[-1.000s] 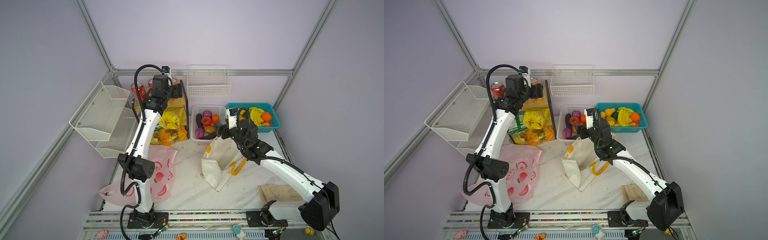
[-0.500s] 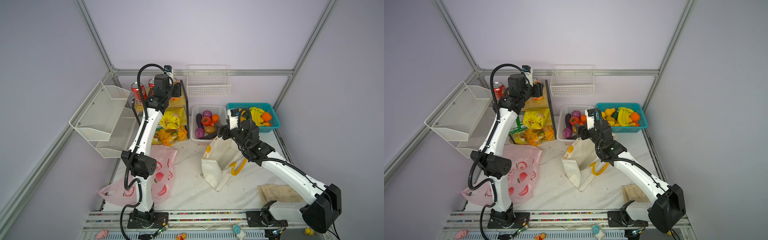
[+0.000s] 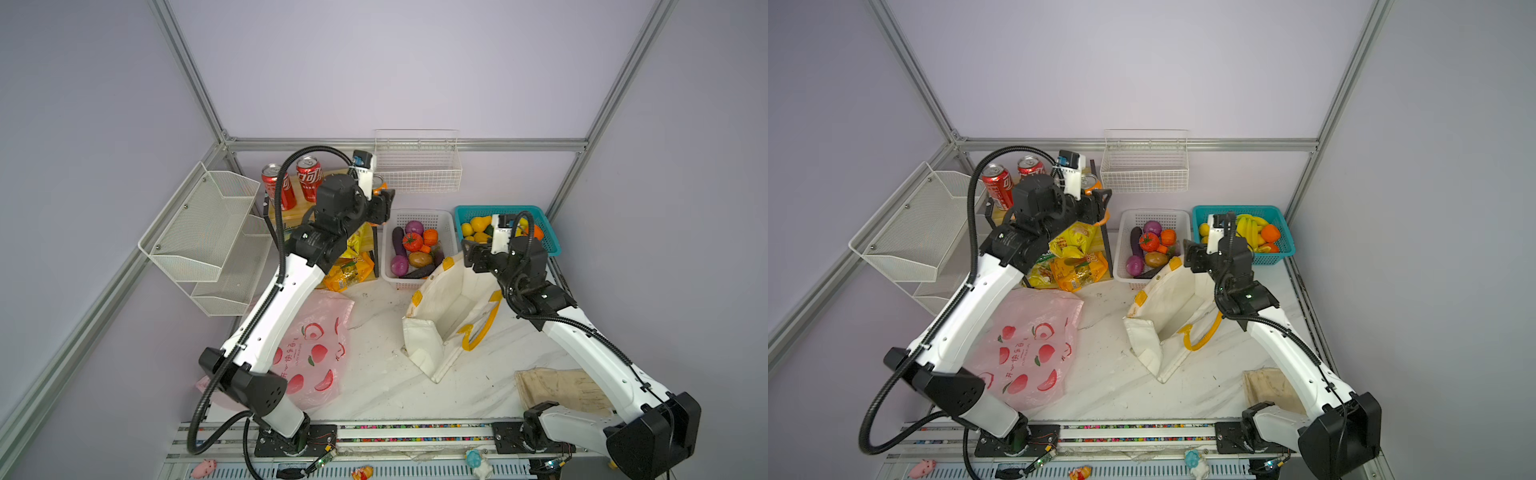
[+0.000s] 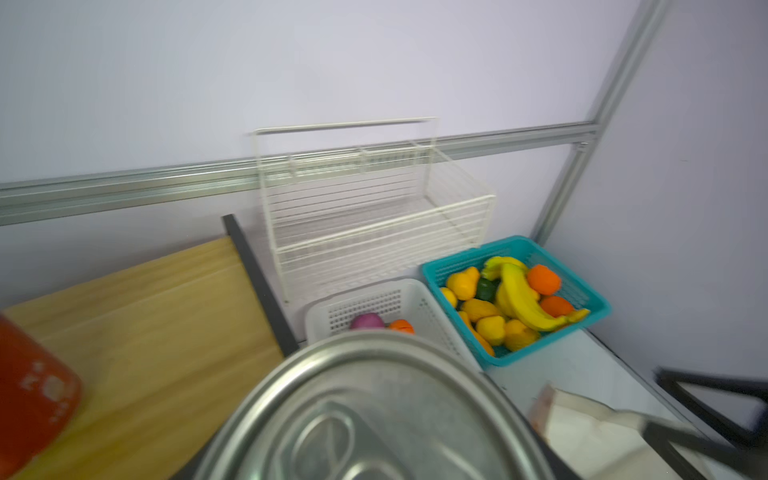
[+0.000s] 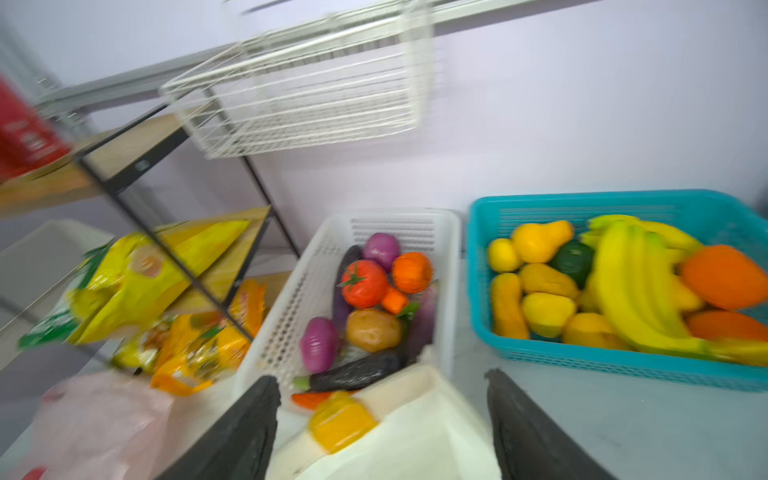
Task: Place the mixed food into the grocery bags and tie them
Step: 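Carry the orange can over the tote with left gripper while right lifts away, then lower the orange can into the tote and open the left gripper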
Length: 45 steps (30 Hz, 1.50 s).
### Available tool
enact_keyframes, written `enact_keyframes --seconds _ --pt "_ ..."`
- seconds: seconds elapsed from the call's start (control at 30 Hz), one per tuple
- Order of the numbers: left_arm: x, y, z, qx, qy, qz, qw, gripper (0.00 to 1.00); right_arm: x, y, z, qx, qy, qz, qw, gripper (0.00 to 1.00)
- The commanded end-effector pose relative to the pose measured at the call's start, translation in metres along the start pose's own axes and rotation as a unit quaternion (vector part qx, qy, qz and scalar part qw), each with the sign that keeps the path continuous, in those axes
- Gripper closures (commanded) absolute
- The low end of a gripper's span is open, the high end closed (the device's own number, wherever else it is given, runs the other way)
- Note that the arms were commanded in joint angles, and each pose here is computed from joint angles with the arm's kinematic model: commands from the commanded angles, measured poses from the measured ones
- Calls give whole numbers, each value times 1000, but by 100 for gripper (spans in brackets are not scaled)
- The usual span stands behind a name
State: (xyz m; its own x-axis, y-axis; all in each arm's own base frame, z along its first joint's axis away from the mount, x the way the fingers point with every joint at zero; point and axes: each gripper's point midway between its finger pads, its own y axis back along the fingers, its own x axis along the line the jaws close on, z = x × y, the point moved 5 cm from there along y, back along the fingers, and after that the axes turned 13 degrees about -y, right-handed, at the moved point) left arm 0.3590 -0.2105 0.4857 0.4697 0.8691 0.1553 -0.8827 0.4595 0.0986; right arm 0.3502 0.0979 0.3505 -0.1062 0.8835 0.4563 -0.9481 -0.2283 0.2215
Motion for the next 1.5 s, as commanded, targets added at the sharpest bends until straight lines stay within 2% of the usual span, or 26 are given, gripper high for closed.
enact_keyframes --seconds 0.0,0.23,0.37,0.53,0.9,1.1,1.27,1.47 --pt "-29 15 22 -111 20 -22 993 53 -29 2 10 2 -39 -27 999 19" --pt "-121 -13 -27 -101 36 -116 987 54 -67 10 44 -47 -93 -74 992 18" --pt "-164 -43 -57 -79 16 -167 983 54 -73 20 50 -68 -100 -93 988 18" --pt "-200 -72 -99 -36 -11 -197 980 54 -78 36 49 -87 -98 -114 985 17" --pt "-238 -116 -169 46 -75 -228 970 54 -78 45 46 -92 -100 -112 984 17" --pt "-253 -135 -191 64 -96 -247 962 53 -80 45 43 -88 -97 -112 985 17" --pt "-264 -151 -202 66 -108 -258 958 52 -82 45 38 -86 -94 -115 985 17" --pt "-272 -165 -190 48 -130 -277 951 49 -83 45 35 -82 -94 -115 986 17"
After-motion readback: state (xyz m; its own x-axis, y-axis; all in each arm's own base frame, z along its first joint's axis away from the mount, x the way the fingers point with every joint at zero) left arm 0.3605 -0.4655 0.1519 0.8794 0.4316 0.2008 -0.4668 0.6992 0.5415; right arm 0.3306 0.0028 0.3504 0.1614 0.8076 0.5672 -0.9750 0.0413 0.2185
